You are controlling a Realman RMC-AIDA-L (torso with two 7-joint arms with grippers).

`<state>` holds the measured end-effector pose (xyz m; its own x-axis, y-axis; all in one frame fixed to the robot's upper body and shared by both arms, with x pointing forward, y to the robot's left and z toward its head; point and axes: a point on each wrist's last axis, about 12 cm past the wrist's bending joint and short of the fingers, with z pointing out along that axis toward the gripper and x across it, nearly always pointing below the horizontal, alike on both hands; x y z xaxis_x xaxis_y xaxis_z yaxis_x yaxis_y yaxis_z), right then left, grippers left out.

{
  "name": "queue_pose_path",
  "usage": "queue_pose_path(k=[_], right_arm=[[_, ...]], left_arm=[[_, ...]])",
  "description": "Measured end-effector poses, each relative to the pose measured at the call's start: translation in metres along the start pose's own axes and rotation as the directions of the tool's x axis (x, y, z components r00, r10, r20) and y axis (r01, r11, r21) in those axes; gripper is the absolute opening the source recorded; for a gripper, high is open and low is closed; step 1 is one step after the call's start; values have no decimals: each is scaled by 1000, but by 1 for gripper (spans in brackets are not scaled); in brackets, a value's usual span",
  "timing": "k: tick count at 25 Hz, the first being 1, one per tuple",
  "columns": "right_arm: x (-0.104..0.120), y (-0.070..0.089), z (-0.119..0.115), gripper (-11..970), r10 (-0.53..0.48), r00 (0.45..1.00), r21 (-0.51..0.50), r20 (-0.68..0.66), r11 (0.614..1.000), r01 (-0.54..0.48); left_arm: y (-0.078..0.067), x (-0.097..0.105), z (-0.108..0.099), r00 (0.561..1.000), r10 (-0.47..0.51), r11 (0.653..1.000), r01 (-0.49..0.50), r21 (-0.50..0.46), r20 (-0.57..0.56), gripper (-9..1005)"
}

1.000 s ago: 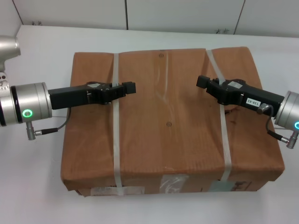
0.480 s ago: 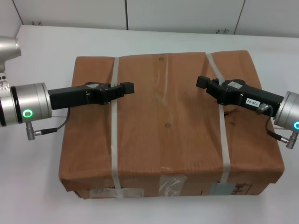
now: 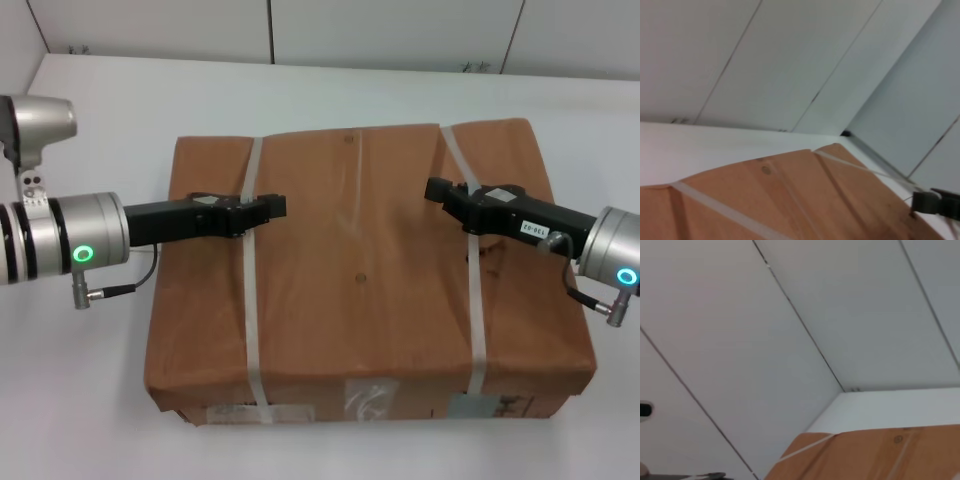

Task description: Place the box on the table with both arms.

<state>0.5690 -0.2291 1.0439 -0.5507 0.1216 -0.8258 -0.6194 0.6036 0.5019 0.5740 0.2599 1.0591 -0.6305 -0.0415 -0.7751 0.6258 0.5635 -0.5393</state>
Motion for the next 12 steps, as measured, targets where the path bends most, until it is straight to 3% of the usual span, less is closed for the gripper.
queue_pose_path(k=[12], right_arm=[[10, -6, 16, 12, 45, 997, 107, -57, 994, -38]], left_arm=[[8, 13, 15, 998, 14, 992, -20, -127, -53, 111]])
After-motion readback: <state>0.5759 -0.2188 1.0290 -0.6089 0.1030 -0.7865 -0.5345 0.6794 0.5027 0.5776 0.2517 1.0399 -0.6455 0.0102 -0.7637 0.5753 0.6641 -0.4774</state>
